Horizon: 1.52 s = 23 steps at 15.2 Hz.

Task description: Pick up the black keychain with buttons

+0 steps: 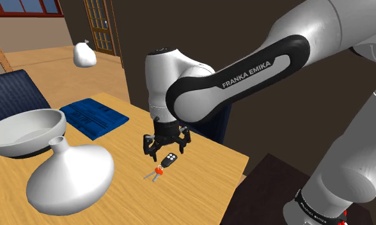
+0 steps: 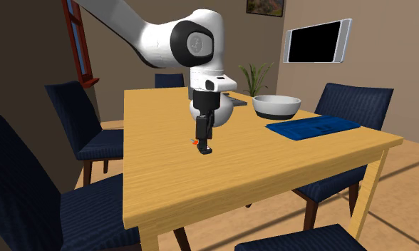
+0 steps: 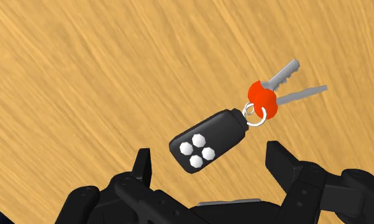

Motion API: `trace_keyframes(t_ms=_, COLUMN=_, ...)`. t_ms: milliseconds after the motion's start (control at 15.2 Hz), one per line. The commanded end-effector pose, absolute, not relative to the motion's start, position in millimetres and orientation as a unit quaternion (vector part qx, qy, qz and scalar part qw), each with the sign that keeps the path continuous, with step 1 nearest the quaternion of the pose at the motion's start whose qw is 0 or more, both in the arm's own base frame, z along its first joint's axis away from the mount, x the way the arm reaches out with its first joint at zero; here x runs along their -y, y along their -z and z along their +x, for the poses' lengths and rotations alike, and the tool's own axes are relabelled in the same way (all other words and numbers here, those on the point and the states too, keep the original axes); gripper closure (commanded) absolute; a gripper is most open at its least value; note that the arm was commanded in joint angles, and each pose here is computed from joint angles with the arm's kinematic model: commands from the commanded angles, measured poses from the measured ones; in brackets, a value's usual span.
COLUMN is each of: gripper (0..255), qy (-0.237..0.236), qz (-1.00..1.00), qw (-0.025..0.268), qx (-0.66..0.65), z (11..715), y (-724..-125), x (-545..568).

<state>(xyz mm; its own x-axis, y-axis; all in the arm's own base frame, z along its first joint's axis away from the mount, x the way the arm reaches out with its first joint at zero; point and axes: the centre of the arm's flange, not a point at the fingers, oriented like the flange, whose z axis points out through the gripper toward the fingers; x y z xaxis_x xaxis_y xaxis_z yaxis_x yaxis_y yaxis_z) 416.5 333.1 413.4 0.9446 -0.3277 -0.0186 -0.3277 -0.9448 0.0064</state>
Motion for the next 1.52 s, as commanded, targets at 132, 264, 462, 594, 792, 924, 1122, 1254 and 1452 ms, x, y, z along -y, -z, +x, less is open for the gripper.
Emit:
trace_keyframes(t_ms=132, gripper=255, qy=0.010, qz=0.986, qw=0.001, qx=0.166, z=416.5, y=-410.1, x=-333.0)
trace_keyframes(t_ms=264, gripper=255, qy=0.010, qz=0.986, qw=0.001, qx=0.166, z=416.4, y=-410.1, x=-333.0)
trace_keyframes(t_ms=462, gripper=255, qy=0.010, qz=0.986, qw=0.001, qx=0.166, z=416.5, y=-410.1, x=-333.0)
trace_keyframes(t_ms=594, gripper=255, qy=0.009, qz=0.986, qw=0.001, qx=0.166, z=416.6, y=-411.0, x=-333.1)
trace_keyframes(t_ms=792, gripper=255, qy=0.009, qz=0.986, qw=0.001, qx=0.166, z=416.6, y=-426.8, x=-333.1)
trace_keyframes(t_ms=924, gripper=255, qy=0.009, qz=0.986, qw=0.001, qx=0.166, z=416.6, y=-437.4, x=-333.1)
trace_keyframes(t_ms=1122, gripper=255, qy=0.009, qz=0.986, qw=0.001, qx=0.166, z=416.6, y=-453.2, x=-333.1)
trace_keyframes(t_ms=1254, gripper=255, qy=0.009, qz=0.986, qw=0.001, qx=0.166, z=416.6, y=-463.8, x=-333.1)
trace_keyframes(t_ms=1452, gripper=255, qy=0.009, qz=0.986, qw=0.001, qx=0.166, z=416.6, y=-479.6, x=-333.1)
